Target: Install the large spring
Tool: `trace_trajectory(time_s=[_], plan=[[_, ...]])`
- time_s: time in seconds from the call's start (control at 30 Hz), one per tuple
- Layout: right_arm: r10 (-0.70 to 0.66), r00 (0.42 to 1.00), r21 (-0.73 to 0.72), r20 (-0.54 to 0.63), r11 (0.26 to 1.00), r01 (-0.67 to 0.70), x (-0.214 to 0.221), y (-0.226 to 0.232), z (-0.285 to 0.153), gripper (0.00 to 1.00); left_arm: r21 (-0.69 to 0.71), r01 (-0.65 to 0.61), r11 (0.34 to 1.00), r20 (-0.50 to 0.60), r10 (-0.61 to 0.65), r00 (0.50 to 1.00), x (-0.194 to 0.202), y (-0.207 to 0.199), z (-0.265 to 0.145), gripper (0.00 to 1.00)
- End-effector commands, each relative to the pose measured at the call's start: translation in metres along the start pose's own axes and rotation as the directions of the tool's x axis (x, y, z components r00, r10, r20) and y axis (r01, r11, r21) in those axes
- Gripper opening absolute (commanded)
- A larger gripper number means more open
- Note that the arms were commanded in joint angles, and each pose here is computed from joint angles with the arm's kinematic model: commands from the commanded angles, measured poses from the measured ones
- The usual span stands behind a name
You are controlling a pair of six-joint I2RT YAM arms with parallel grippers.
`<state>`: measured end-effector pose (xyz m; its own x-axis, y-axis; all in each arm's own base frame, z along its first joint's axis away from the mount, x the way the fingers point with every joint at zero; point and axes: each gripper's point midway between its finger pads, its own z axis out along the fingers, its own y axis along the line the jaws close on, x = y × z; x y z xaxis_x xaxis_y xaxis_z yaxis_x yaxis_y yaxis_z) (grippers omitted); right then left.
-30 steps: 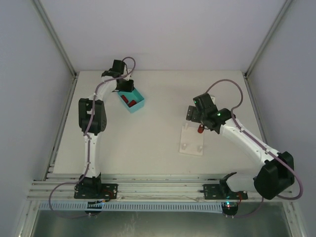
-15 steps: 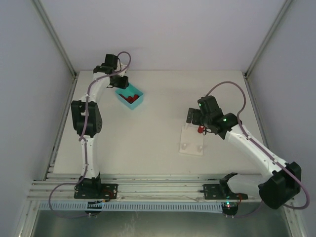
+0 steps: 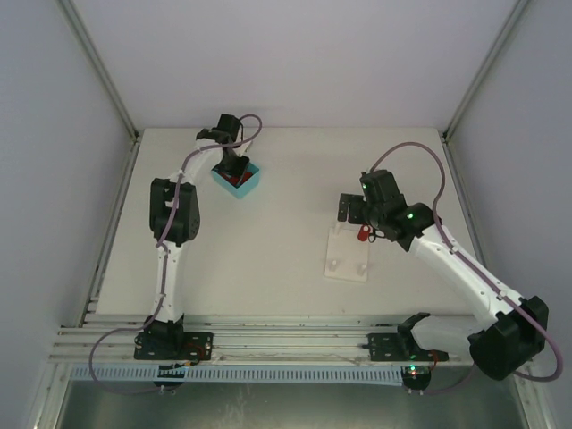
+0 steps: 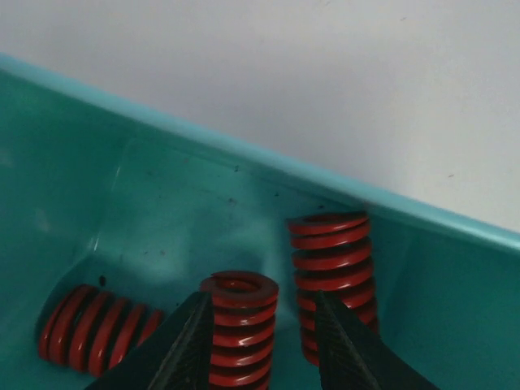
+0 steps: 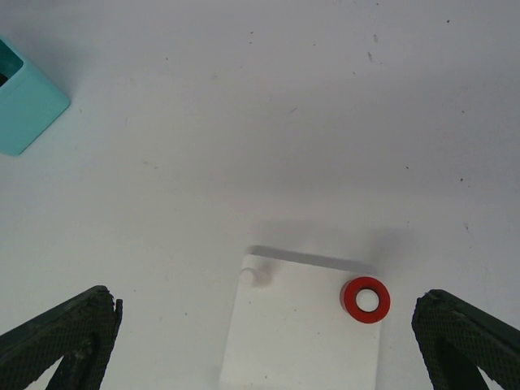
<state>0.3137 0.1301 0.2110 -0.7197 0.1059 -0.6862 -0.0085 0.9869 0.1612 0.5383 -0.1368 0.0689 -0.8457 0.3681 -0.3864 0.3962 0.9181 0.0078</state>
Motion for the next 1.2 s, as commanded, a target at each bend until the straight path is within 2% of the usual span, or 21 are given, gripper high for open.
trace_trajectory(time_s=[0.0, 0.37, 0.63, 0.73, 0.9, 1.0, 1.17], plan=[[-0.023, 0.999, -0.032, 0.034, 0.999, 0.024, -0.010, 0.006, -0.012, 0.99, -0.050, -0.007, 0.999, -0.041, 0.004, 0.999, 0.009, 0.013, 0.000, 0.39], [-0.032, 0.999, -0.010, 0.026, 0.999, 0.032, 0.001, -0.001, -0.006, 0.99, -0.027, -0.027, 0.999, -0.100, 0.024, 0.995, 0.025, 0.010, 0.003, 0.42], [-0.039, 0.999, 0.001, 0.005, 0.999, 0.039, 0.003, 0.000, 0.005, 0.99, 0.005, -0.022, 1.000, -0.175, 0.022, 0.984, 0.049, 0.010, 0.033, 0.41], [-0.044, 0.999, 0.004, 0.000, 0.999, 0.044, 0.001, 0.002, 0.009, 0.99, 0.004, -0.024, 1.000, -0.169, 0.025, 0.985, 0.047, 0.010, 0.038, 0.40], [-0.049, 0.999, 0.004, -0.006, 0.999, 0.049, -0.001, 0.005, 0.015, 0.99, 0.004, -0.020, 1.000, -0.148, 0.020, 0.989, 0.044, 0.015, 0.040, 0.33], [-0.051, 0.999, 0.008, 0.003, 0.999, 0.051, -0.003, 0.006, 0.016, 0.99, 0.009, -0.018, 1.000, -0.127, 0.019, 0.992, 0.041, 0.016, 0.040, 0.22], [-0.058, 0.998, 0.019, 0.010, 0.998, 0.058, -0.004, 0.004, 0.015, 0.99, 0.017, -0.017, 1.000, -0.062, 0.018, 0.998, 0.024, 0.015, 0.028, 0.15]])
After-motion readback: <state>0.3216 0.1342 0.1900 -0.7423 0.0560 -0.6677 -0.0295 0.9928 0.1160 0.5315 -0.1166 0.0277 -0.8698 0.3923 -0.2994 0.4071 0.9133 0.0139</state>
